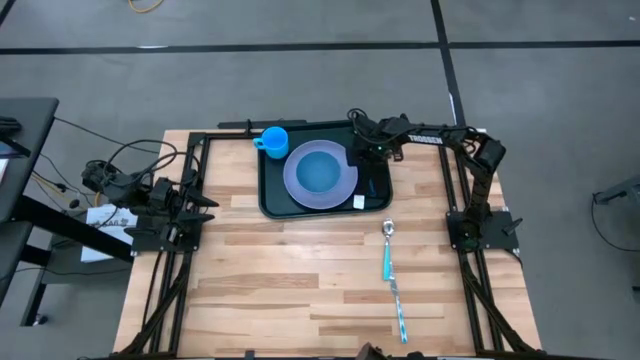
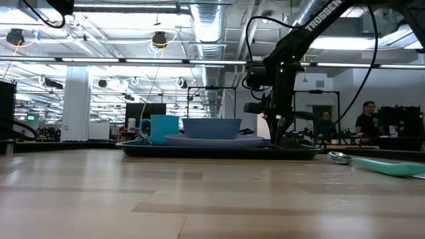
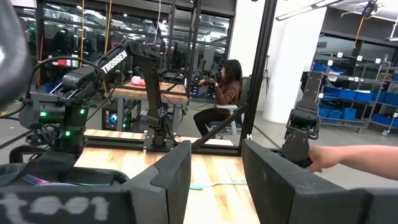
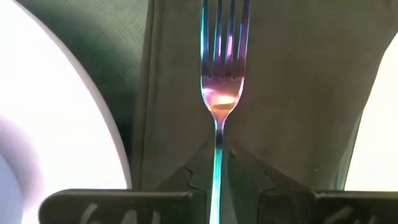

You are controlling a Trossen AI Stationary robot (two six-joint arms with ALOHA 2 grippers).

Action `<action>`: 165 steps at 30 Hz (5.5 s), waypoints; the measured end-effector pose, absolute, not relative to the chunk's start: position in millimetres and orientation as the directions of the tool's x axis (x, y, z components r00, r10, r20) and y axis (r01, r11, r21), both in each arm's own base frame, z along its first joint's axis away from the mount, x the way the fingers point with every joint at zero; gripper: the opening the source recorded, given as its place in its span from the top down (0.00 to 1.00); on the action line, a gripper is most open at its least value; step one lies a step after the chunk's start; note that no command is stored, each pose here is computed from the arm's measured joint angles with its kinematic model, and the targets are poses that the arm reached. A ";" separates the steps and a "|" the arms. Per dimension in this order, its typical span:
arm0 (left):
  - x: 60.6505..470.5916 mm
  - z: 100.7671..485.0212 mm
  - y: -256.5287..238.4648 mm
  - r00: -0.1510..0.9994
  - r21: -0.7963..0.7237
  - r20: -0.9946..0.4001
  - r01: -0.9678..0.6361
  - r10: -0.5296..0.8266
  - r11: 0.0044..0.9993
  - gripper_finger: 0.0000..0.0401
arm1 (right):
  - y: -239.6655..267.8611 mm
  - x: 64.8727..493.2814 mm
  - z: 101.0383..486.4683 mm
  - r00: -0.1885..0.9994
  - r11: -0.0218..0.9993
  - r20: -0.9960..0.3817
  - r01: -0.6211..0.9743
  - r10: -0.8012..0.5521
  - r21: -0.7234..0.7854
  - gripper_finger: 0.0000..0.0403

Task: Set up tray
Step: Put the blue spoon on the black napkin to the left of the blue fork

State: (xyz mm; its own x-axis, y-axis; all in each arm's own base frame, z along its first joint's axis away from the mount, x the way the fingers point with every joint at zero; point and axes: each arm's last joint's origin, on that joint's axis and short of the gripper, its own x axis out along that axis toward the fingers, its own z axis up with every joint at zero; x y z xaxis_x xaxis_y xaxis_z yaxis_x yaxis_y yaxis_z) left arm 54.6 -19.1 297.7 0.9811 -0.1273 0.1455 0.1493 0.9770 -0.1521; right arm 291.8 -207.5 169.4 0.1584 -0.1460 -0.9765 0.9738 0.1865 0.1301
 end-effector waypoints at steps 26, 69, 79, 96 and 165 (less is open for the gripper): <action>54.8 295.4 -19.2 0.984 -0.123 0.124 0.143 -0.128 0.982 0.67 | -61.3 287.6 243.4 0.044 0.805 -0.981 0.579 -0.190 -0.130 0.92; 54.7 296.9 -19.0 0.983 -0.092 0.137 0.134 -0.121 0.987 0.67 | 99.2 151.7 174.5 0.442 0.829 -0.889 0.537 -0.118 0.157 1.00; 54.8 296.3 -19.0 0.984 -0.092 0.133 0.133 -0.121 0.987 0.67 | 104.8 163.6 176.5 0.567 0.680 -0.822 0.581 0.055 0.447 0.99; 54.8 296.4 -18.9 0.984 -0.083 0.133 0.132 -0.120 0.988 0.67 | 52.2 186.2 175.2 0.528 0.595 -0.848 0.693 -0.035 0.407 0.88; 55.1 294.2 -19.3 0.986 -0.122 0.112 0.140 -0.126 0.983 0.67 | -16.0 202.1 148.7 0.375 0.672 -0.927 0.691 -0.020 0.265 0.55</action>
State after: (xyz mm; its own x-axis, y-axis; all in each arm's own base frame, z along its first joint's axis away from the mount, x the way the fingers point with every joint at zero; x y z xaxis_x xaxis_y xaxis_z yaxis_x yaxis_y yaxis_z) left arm 55.1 -19.3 294.2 0.9857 -0.1263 0.1120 0.1397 0.9827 -0.1217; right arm 202.1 -16.0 148.7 0.3748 -0.0202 -0.9269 0.6913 0.6723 0.2649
